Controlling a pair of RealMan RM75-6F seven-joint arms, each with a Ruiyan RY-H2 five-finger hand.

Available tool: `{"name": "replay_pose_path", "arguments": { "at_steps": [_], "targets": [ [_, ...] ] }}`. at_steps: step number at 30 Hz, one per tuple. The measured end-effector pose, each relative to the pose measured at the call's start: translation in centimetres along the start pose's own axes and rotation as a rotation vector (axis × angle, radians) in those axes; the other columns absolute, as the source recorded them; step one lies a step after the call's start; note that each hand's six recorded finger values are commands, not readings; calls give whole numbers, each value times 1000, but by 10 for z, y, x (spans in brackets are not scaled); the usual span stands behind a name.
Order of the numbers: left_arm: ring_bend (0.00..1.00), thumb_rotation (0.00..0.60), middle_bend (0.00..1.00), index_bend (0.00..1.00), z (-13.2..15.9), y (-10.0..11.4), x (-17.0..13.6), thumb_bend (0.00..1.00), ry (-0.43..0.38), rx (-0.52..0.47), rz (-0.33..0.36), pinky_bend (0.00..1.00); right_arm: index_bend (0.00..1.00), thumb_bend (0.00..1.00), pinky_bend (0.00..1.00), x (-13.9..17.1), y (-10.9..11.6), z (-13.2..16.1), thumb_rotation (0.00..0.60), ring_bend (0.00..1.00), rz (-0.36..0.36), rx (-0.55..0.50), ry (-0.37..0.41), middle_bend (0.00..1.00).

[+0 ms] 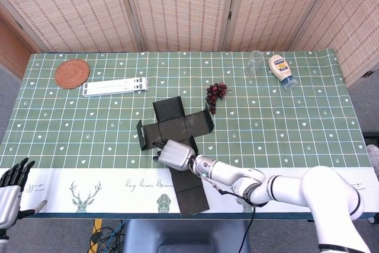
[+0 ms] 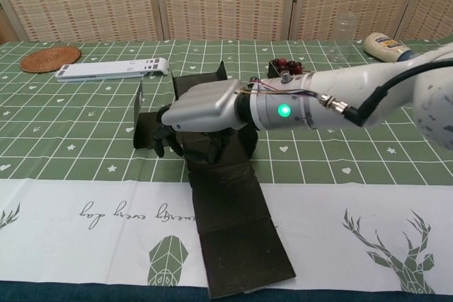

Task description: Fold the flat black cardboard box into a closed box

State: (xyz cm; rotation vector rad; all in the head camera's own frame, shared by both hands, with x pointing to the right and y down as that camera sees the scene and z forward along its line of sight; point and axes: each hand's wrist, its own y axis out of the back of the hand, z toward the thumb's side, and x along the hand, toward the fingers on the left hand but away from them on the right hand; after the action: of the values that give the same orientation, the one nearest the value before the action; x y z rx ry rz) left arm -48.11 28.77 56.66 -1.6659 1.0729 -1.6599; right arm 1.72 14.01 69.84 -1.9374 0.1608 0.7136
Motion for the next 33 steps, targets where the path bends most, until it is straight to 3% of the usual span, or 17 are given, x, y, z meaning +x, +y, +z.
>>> {"name": "replay_pose_path", "arguments": {
  "at_steps": [15,24,28,33],
  "targets": [
    [0,600,0,26,6,0,-1,141,-22,-1,5,82,282,638,195,89,-33,-64,600,105,95,74,-166,419],
    [0,600,0,26,9,1,-1,140,-25,2,5,82,282,638,195,76,-3,-55,600,113,-43,-196,-179,371],
    [0,600,0,26,9,2,-2,140,-25,3,7,82,276,638,195,63,5,-55,600,113,-76,-247,-198,350],
    [0,600,0,26,6,1,-2,140,-14,4,1,82,196,638,195,48,10,-62,600,113,-86,-283,-249,279]
  ]
}}
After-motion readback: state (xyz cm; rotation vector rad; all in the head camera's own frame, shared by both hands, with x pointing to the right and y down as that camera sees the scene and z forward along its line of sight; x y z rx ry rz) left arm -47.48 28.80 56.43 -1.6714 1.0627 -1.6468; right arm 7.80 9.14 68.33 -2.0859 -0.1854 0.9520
